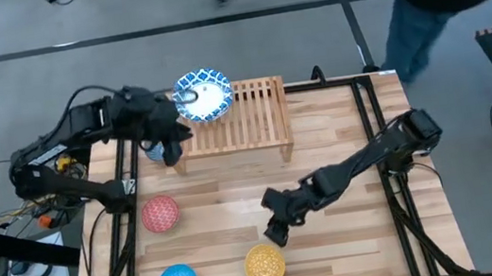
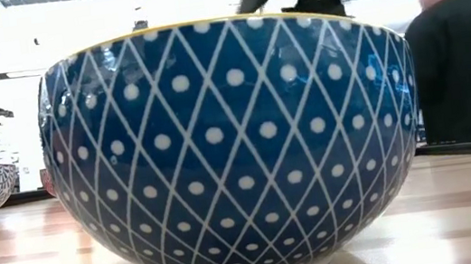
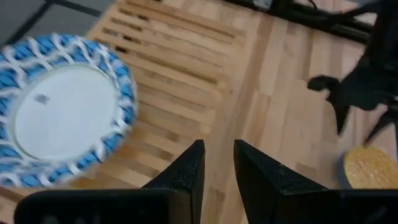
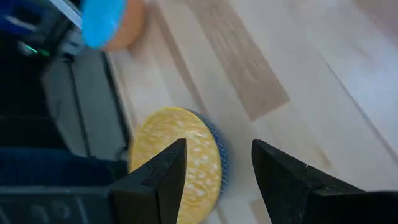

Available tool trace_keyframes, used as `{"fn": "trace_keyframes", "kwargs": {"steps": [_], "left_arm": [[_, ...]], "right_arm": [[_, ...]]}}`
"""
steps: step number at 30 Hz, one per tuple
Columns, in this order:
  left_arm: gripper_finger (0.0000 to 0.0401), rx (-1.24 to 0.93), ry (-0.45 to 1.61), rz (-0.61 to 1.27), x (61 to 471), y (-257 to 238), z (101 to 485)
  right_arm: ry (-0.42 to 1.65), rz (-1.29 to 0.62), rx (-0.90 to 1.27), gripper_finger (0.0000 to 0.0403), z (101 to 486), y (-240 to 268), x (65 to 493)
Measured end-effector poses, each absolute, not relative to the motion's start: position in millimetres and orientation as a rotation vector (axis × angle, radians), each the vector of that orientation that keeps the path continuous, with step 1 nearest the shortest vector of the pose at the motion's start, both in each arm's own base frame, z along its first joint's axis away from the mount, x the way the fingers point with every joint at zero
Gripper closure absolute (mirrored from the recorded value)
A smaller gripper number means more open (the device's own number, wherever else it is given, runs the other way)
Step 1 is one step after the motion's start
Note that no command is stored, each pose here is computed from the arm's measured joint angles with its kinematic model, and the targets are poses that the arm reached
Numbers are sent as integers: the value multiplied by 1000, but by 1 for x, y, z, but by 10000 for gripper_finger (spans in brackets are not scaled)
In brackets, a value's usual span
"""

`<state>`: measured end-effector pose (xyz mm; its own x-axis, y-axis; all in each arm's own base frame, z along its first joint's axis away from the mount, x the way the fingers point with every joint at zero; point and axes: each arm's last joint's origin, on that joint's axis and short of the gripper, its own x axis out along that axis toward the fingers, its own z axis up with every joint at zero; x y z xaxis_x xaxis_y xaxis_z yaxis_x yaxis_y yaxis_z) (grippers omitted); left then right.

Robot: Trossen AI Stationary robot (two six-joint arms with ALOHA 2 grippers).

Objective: Place and stack bowls onto a shelf
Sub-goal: Put the yellow bowl on the shelf

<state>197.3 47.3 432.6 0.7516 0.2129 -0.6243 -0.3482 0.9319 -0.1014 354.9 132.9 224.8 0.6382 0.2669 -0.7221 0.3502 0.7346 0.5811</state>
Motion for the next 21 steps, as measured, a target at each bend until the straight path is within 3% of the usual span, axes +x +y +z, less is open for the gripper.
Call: {"fn": "trace_keyframes", "kwargs": {"steps": [15,21], "left_arm": [[331,-294,764,349,175,24,397],[331,-347,782,349,169,17,382]], "right_arm": [[1053,30,559,212,170,166,374],[1075,33,519,212,167,162,374]]}}
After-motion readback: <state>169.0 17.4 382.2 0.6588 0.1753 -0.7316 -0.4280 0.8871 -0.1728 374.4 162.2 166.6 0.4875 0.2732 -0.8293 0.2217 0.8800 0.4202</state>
